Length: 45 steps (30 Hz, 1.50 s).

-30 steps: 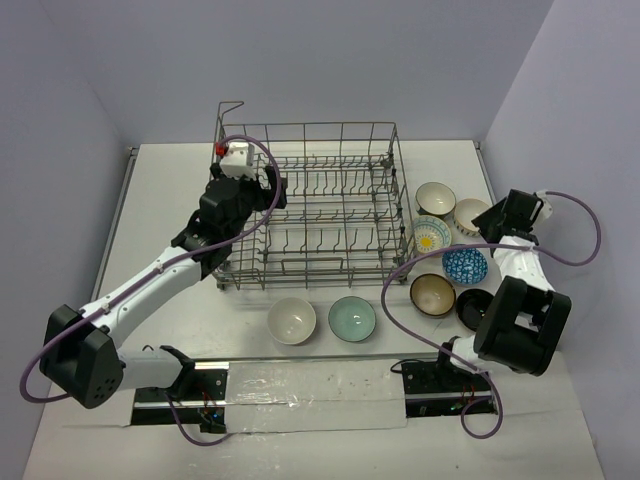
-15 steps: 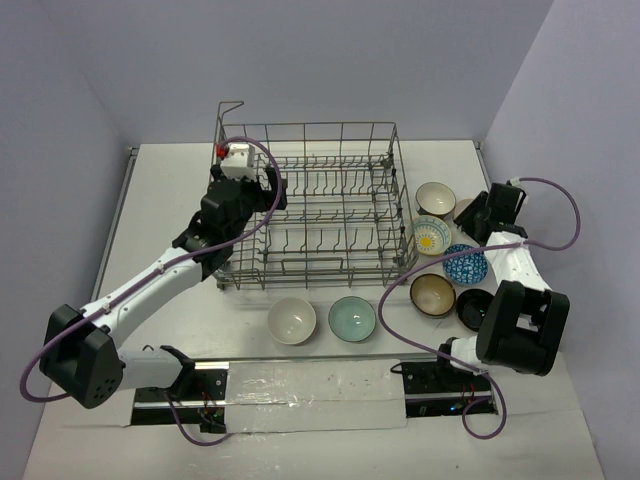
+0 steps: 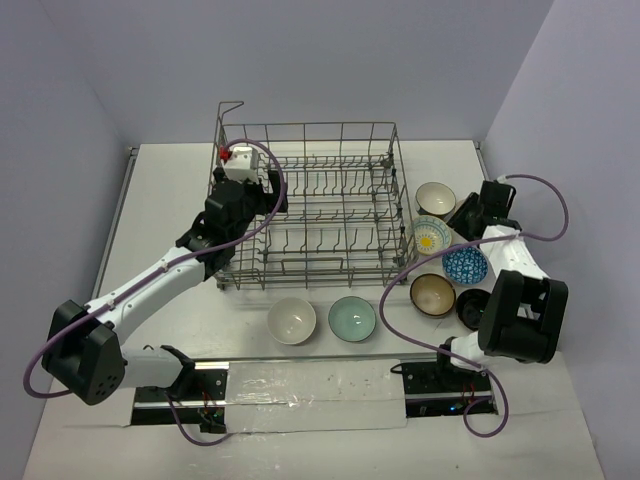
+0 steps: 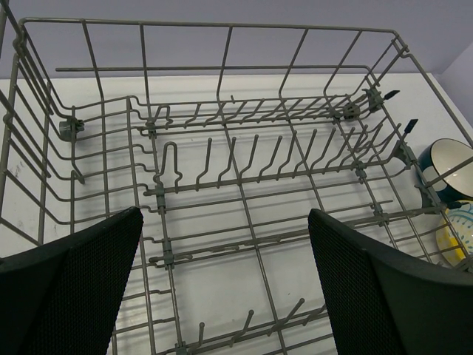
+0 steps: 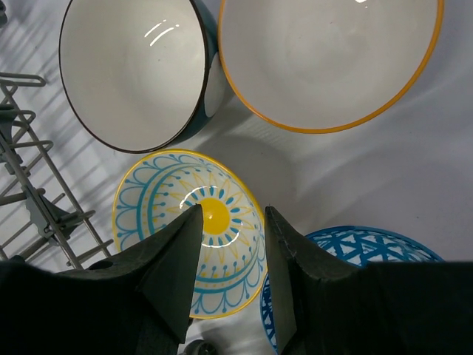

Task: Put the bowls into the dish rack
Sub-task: Pick up the bowl from the center of the board.

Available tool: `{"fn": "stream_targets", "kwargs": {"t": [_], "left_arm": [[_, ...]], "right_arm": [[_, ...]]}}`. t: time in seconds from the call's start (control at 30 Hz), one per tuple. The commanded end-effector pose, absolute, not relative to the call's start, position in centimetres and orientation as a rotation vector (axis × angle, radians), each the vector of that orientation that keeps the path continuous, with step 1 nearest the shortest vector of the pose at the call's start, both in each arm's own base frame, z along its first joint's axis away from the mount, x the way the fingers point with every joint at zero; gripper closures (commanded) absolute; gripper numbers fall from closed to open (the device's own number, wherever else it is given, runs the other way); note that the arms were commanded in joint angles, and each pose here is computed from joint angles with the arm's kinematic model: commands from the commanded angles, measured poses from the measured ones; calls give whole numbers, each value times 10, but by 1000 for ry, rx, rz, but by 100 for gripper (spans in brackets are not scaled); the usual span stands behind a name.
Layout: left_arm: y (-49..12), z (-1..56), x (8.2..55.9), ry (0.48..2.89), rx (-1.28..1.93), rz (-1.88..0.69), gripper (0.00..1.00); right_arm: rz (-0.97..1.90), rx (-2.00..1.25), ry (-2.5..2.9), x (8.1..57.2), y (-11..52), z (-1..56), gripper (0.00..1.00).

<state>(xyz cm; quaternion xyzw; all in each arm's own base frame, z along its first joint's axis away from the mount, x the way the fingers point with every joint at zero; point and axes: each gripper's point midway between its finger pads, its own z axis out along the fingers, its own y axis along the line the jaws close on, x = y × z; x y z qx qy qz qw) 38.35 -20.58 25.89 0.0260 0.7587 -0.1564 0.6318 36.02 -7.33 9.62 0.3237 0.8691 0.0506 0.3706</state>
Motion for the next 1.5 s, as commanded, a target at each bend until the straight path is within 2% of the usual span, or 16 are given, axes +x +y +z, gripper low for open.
{"fn": "stream_targets", "kwargs": {"t": [0.0, 0.67, 0.77, 0.8, 0.83, 1.0, 1.2, 1.33, 1.47], "left_arm": [[-210, 263, 383, 1720, 50, -386, 1], [-211, 253, 384, 1744, 51, -380, 1], [-212, 251, 384, 1751, 53, -376, 1], [-212, 251, 384, 1751, 53, -376, 1], [-211, 250, 385, 1752, 51, -373, 1], [-212, 249, 386, 1755, 50, -371, 1], [-212, 247, 386, 1761, 51, -371, 1], [-211, 248, 386, 1758, 46, -367, 1], [-209, 249, 386, 1757, 41, -362, 1]], "right_arm": [[132, 785, 2227, 372, -72, 105, 53], [158, 793, 2344, 373, -61, 69, 53], [163, 796, 2347, 373, -61, 67, 60], [164, 795, 2349, 373, -60, 66, 66], [164, 795, 2350, 373, -60, 66, 76], [162, 793, 2354, 373, -60, 66, 79], [163, 786, 2365, 373, -59, 64, 87], [171, 777, 2367, 372, -58, 67, 100], [167, 750, 2368, 372, -56, 73, 100]]}}
